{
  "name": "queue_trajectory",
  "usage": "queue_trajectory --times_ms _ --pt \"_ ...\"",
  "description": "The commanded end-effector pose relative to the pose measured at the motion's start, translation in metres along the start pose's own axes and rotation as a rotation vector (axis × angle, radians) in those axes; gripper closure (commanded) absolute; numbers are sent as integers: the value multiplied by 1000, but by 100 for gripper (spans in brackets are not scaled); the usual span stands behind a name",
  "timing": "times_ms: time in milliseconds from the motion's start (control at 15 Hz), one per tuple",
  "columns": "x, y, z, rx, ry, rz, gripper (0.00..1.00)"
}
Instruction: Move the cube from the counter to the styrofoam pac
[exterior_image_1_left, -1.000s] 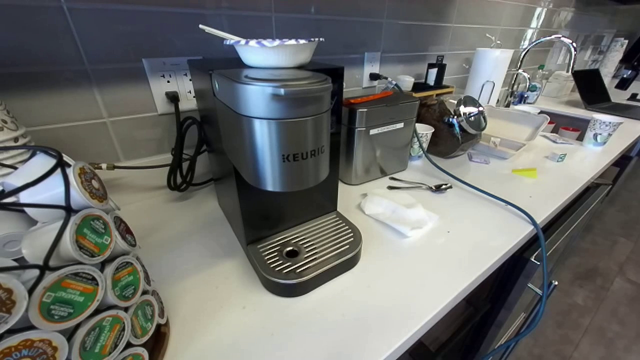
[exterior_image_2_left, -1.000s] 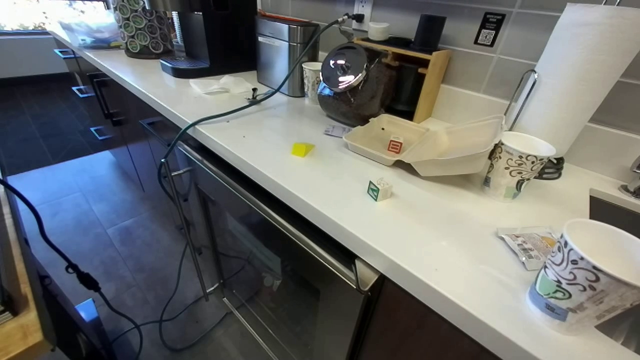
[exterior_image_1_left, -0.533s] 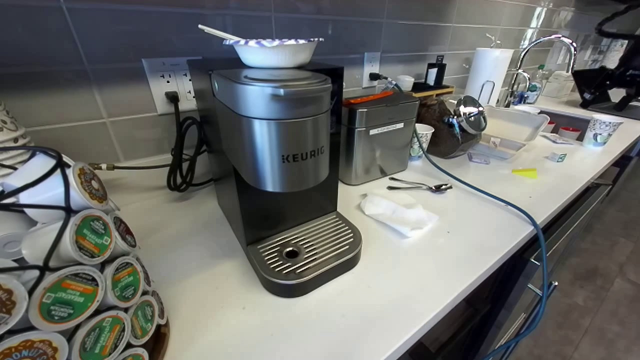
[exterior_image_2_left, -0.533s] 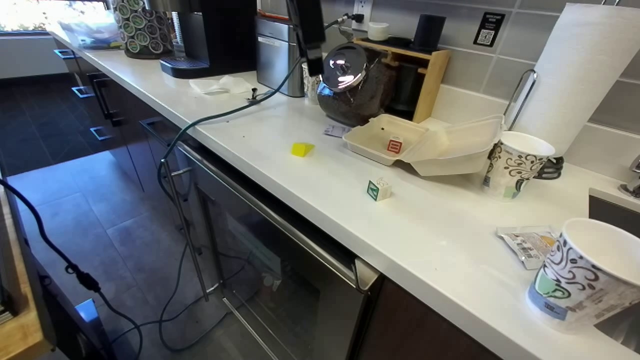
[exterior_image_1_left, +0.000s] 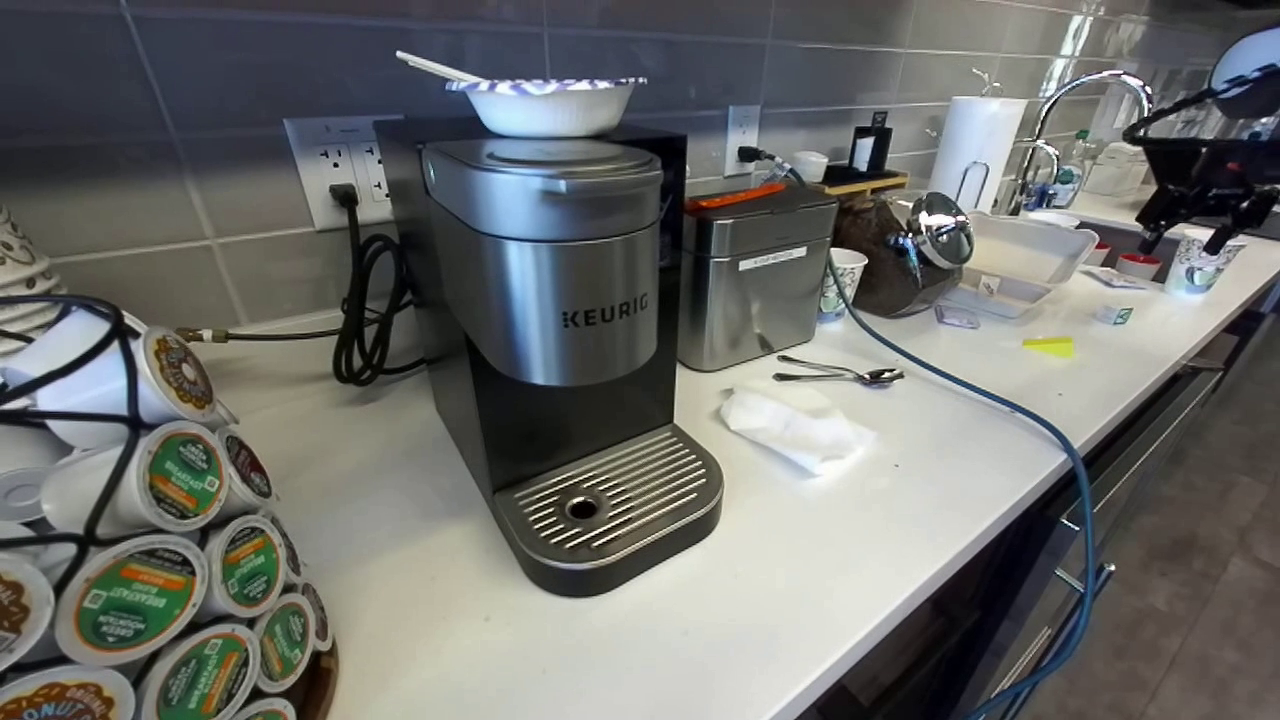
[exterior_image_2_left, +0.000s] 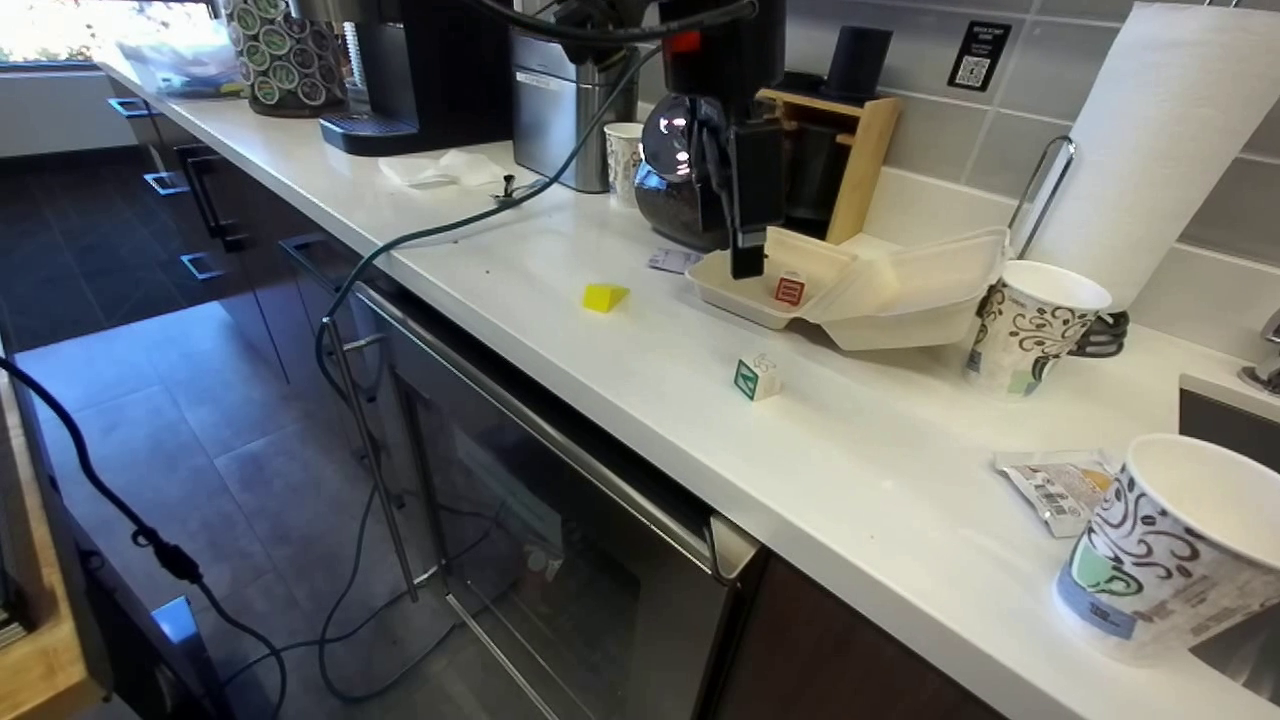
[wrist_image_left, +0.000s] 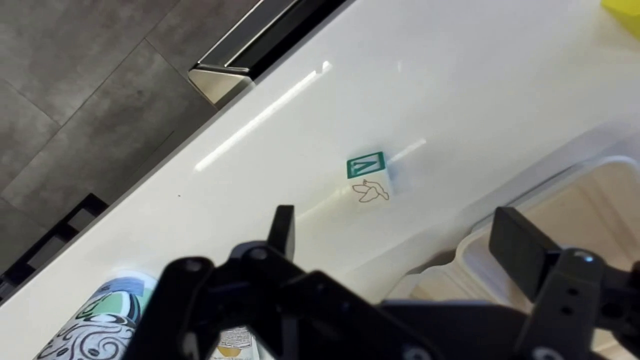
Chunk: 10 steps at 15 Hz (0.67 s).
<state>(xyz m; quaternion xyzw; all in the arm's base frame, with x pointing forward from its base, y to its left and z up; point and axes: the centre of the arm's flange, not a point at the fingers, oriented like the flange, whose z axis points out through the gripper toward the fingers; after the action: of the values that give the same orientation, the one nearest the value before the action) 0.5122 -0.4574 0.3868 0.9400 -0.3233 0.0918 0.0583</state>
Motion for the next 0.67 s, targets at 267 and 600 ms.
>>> queue_trajectory --times_ms 267,600 --pt "29 19 19 45 -8 -99 0" --pt "37 55 88 -11 -80 -196 0"
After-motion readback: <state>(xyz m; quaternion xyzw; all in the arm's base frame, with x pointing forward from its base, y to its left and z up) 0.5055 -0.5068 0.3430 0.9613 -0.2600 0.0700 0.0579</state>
